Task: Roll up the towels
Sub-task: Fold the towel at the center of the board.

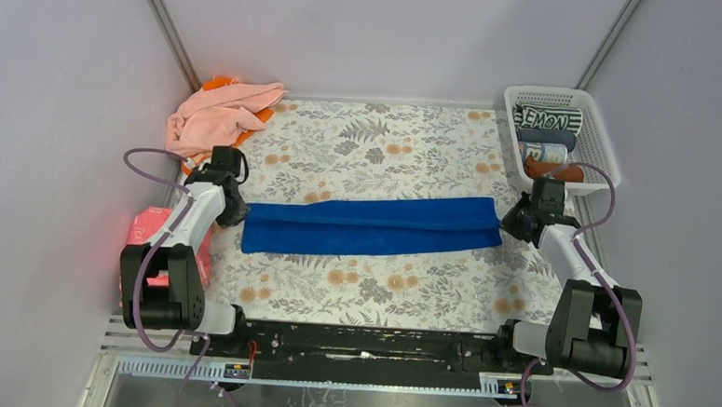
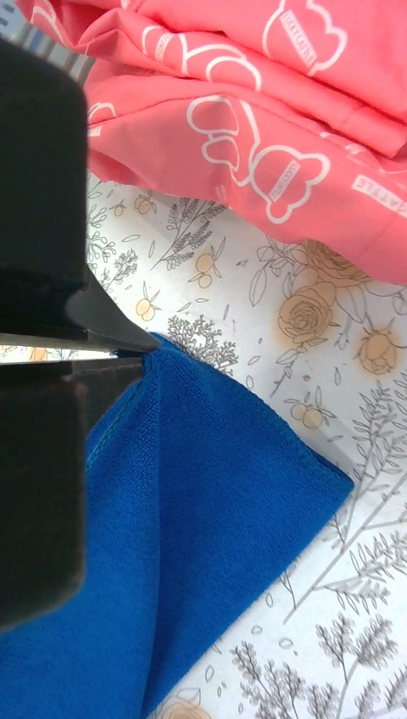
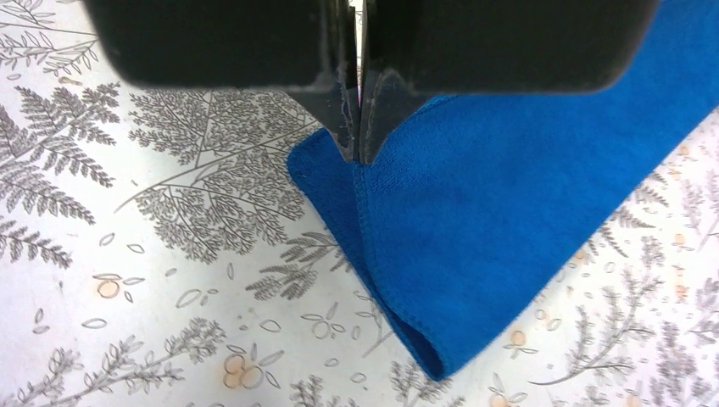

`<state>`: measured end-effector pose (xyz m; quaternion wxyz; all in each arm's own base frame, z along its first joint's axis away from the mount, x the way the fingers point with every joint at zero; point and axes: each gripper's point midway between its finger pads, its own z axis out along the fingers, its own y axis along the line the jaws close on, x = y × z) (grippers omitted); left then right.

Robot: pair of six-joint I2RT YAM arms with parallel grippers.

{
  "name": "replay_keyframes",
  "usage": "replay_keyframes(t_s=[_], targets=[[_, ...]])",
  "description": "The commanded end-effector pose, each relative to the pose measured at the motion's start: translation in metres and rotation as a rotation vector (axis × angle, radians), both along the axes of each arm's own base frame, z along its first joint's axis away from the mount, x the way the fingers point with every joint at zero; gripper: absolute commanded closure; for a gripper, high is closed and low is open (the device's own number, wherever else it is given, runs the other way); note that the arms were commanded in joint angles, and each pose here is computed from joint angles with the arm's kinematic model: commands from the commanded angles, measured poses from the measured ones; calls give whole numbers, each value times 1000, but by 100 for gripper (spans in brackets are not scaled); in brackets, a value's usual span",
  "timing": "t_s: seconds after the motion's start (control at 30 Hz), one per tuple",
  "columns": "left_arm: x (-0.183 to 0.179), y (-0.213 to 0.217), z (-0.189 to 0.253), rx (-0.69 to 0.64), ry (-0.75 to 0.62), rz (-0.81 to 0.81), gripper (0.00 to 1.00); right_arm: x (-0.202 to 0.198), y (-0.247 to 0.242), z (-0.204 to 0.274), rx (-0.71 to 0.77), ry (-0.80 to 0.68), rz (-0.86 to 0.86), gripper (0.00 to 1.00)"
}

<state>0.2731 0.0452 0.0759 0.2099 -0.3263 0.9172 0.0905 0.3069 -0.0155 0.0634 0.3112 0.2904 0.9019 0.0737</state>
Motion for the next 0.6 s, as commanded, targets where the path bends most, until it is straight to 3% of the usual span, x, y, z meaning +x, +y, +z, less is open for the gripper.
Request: replay_keyframes(t_s=[0.0, 0.27, 0.3, 0.33, 0.43, 0.57], targets=[[-19, 3, -14, -13, 61, 65, 100, -12, -16, -9, -56, 38, -59, 100], [-31, -7, -42, -81, 133, 110, 100, -26, -12, -35, -23, 106, -61, 100], [-32, -7, -44, -86, 136, 117, 96, -26, -11, -38, -16, 115, -61, 100], [-32, -9, -44, -92, 135, 123, 89, -25, -10, -40, -7, 120, -60, 100], [-30, -8, -40, -91, 106, 139, 55, -25, -8, -43, 7, 127, -55, 96], [-30, -3, -20, -67, 36, 160, 33, -24, -6, -34, 7, 102, -39, 71]])
